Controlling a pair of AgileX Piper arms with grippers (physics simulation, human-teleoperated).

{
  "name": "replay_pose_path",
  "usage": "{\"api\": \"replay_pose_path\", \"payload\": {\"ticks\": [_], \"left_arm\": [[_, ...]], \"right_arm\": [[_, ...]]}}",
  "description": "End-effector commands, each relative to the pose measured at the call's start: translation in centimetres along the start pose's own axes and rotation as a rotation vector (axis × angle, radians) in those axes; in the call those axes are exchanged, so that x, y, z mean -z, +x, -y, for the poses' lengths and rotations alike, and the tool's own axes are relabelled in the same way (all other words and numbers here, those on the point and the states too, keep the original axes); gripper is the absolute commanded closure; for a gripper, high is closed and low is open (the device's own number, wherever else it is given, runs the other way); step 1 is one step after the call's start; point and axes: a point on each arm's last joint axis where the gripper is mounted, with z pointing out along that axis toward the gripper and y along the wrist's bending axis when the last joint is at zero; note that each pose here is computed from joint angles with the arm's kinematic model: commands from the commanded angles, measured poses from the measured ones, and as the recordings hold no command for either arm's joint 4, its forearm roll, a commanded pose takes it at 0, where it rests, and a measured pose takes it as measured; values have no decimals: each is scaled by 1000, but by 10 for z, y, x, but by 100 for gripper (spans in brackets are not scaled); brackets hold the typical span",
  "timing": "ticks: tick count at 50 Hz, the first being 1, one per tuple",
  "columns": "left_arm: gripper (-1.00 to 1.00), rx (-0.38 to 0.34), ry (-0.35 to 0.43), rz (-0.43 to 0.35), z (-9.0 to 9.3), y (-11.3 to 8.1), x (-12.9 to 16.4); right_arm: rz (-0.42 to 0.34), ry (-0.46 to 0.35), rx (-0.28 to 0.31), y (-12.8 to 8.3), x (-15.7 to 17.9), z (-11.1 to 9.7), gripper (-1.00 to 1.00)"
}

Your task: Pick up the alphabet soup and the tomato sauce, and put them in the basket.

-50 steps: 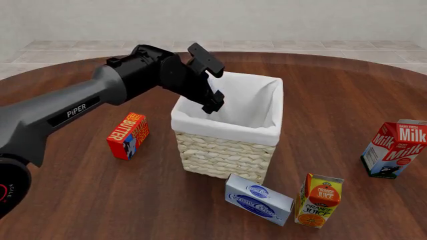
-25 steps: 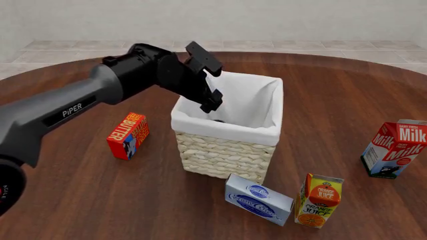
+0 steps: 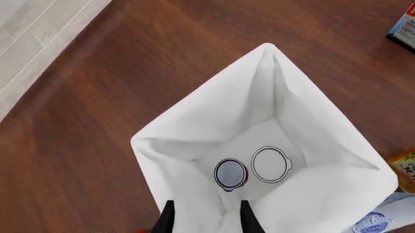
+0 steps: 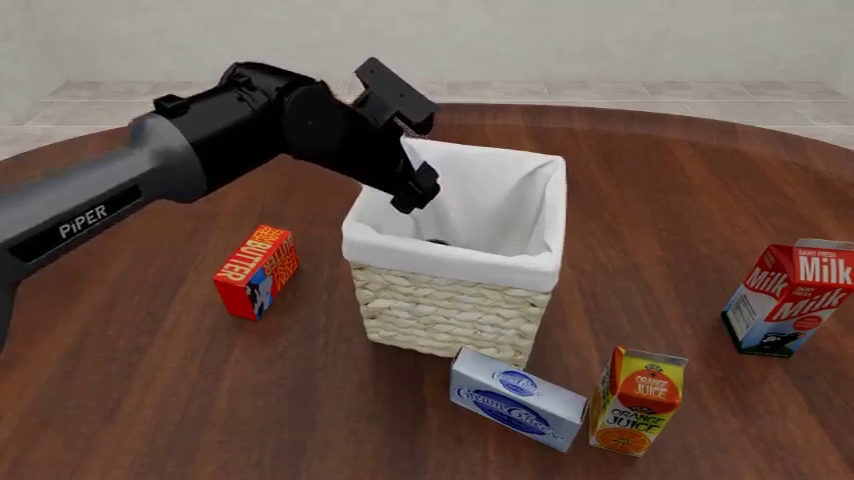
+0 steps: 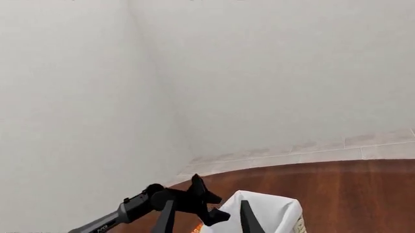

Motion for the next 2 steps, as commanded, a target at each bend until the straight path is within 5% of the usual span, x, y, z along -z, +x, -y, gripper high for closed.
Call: {"api": "replay_pose_path", "payload": {"ticks": [1, 2], "left_arm": [[-100, -5, -3, 36, 2, -10, 23], [-100, -5, -3, 38, 2, -10, 25]], "right_arm": [[2, -10, 2, -15, 11, -6, -100], [3, -10, 2, -17, 12, -7, -100]]}}
